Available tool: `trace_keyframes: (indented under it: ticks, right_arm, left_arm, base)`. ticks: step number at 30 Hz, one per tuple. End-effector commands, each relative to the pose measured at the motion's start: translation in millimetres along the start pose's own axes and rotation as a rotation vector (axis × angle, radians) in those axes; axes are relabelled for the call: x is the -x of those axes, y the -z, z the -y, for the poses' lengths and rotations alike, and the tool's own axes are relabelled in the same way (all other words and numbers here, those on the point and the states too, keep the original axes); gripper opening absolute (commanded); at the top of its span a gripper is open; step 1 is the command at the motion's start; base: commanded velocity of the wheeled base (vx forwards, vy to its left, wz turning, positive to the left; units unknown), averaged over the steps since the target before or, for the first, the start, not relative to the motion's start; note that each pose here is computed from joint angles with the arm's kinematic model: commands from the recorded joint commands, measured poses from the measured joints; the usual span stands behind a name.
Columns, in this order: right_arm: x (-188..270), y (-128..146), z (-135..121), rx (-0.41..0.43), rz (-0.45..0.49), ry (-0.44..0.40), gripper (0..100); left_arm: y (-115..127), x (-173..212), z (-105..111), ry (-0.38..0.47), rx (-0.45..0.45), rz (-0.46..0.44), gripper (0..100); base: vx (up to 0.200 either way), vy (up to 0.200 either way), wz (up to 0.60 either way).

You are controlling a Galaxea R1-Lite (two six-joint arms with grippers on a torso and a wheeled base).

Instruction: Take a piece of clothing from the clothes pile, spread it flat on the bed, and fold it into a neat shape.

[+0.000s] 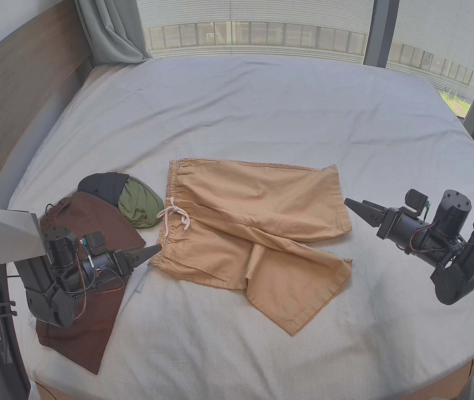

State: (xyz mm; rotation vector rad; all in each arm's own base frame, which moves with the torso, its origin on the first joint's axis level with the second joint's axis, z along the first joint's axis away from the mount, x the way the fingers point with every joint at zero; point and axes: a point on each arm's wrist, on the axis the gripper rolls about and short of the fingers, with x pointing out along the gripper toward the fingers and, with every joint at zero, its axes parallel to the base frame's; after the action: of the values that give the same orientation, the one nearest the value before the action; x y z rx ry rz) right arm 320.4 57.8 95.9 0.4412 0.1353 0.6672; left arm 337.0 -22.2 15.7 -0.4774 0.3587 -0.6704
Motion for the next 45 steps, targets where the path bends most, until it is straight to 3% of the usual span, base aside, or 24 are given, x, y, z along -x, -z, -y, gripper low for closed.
trace_keyframes:
  ticks: [1, 8, 30, 45]
  right_arm:
    - [-1, 2, 0, -0.001, -0.005, -0.001, 100]
    - [-1, 4, 2, -0.005, -0.01, 0.003, 100]
    - [-3, 7, 5, 0.003, -0.02, 0.006, 100]
    - [-6, 12, 9, 0.024, -0.029, 0.013, 100]
  left_arm:
    - [8, -5, -8, -0.019, 0.013, -0.01, 100]
    - [16, -14, -18, -0.087, 0.02, 0.004, 100]
    - [40, -32, -21, -0.073, 0.063, -0.055, 100]
    - [39, -47, -16, -0.121, 0.111, -0.003, 100]
  base:
    - [0.0, 0.0, 0.0]
    - [0.0, 0.0, 0.0]
    - [0.0, 0.0, 0.0]
    - [0.0, 0.0, 0.0]
